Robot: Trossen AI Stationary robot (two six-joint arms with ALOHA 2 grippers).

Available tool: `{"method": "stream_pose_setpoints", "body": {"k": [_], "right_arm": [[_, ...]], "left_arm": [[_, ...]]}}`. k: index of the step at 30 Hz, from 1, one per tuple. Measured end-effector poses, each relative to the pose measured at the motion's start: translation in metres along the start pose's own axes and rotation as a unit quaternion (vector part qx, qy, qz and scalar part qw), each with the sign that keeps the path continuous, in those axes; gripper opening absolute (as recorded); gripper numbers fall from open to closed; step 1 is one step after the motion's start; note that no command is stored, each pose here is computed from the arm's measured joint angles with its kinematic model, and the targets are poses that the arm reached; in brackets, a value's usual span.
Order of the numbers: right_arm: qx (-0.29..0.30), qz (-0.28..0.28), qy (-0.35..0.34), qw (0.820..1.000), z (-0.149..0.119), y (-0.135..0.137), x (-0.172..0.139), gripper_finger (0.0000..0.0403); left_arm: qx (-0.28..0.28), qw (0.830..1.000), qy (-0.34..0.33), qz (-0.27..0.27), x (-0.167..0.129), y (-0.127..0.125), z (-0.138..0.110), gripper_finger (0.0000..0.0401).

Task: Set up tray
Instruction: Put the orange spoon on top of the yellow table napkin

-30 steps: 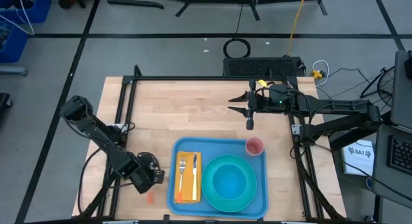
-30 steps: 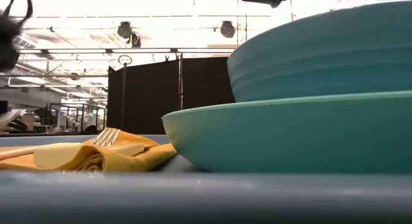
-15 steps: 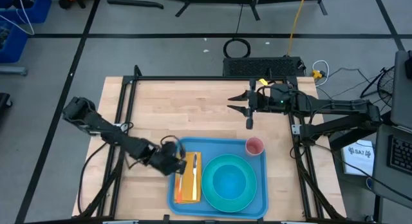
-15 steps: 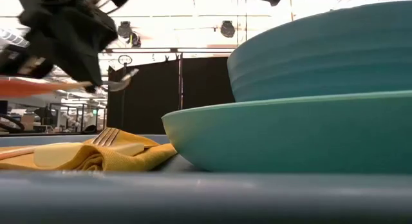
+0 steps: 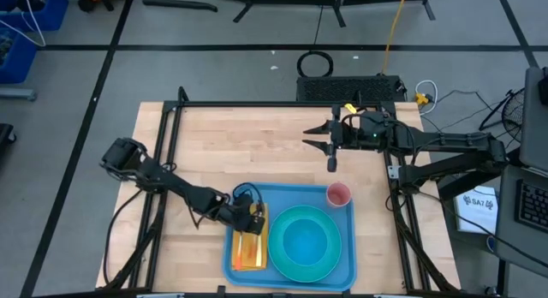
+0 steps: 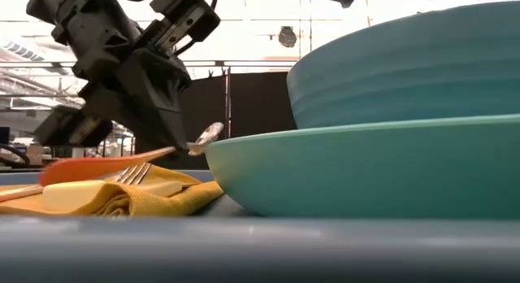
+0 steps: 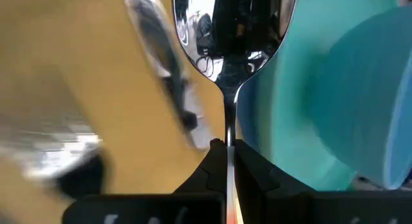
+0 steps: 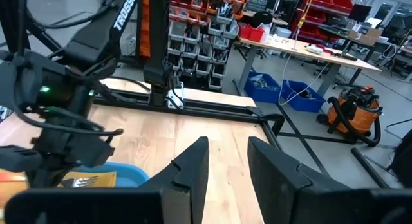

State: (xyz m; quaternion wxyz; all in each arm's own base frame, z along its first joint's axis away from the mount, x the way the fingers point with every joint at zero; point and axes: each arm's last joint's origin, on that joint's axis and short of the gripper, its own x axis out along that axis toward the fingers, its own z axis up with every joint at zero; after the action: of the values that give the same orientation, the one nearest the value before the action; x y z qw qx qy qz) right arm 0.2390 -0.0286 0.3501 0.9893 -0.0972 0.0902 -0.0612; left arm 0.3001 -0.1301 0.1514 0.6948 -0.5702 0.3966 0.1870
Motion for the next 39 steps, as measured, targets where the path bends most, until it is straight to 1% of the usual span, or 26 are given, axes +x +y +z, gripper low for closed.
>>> {"method": "stream_pose_setpoints", "body": {"k": [1, 4, 6, 8, 15, 19, 24, 27, 31, 39], "right_arm": [[0.0, 0.0, 0.0, 1.0, 0.0, 0.0, 0.0, 0.01], [-0.001, 0.0, 0.001, 1.0, 0.0, 0.0, 0.0, 0.01], [-0.002, 0.001, 0.002, 1.0, 0.0, 0.0, 0.0, 0.01], [-0.003, 0.0, 0.001, 1.0, 0.0, 0.0, 0.0, 0.01], [-0.004, 0.001, 0.0, 1.0, 0.0, 0.0, 0.0, 0.01], [-0.005, 0.001, 0.0, 1.0, 0.0, 0.0, 0.0, 0.01], [-0.004, 0.001, 0.0, 1.0, 0.0, 0.0, 0.0, 0.01], [-0.005, 0.001, 0.0, 1.0, 0.0, 0.0, 0.0, 0.01], [-0.005, 0.002, 0.0, 1.0, 0.0, 0.0, 0.0, 0.01], [-0.005, 0.001, 0.0, 1.0, 0.0, 0.0, 0.0, 0.01]], "left_arm": [[-0.005, 1.0, 0.0, -0.008, 0.002, -0.001, -0.002, 0.0008], [-0.014, 1.0, -0.001, 0.001, 0.002, 0.001, -0.008, 0.0008], [-0.023, 1.0, -0.018, -0.004, 0.001, 0.001, -0.013, 0.0008], [-0.035, 0.999, -0.03, 0.002, 0.001, 0.003, -0.017, 0.0008], [-0.066, 0.997, -0.025, 0.01, 0.001, 0.006, -0.031, 0.0008], [-0.074, 0.997, -0.024, 0.008, 0.001, 0.006, -0.031, 0.0008], [-0.074, 0.997, -0.015, 0.029, 0.0, 0.01, -0.032, 0.0008], [-0.086, 0.995, -0.015, 0.047, 0.0, 0.013, -0.033, 0.0008], [-0.086, 0.995, -0.016, 0.044, 0.0, 0.013, -0.031, 0.0009], [-0.086, 0.995, -0.01, 0.049, 0.001, 0.013, -0.028, 0.0039]]}}
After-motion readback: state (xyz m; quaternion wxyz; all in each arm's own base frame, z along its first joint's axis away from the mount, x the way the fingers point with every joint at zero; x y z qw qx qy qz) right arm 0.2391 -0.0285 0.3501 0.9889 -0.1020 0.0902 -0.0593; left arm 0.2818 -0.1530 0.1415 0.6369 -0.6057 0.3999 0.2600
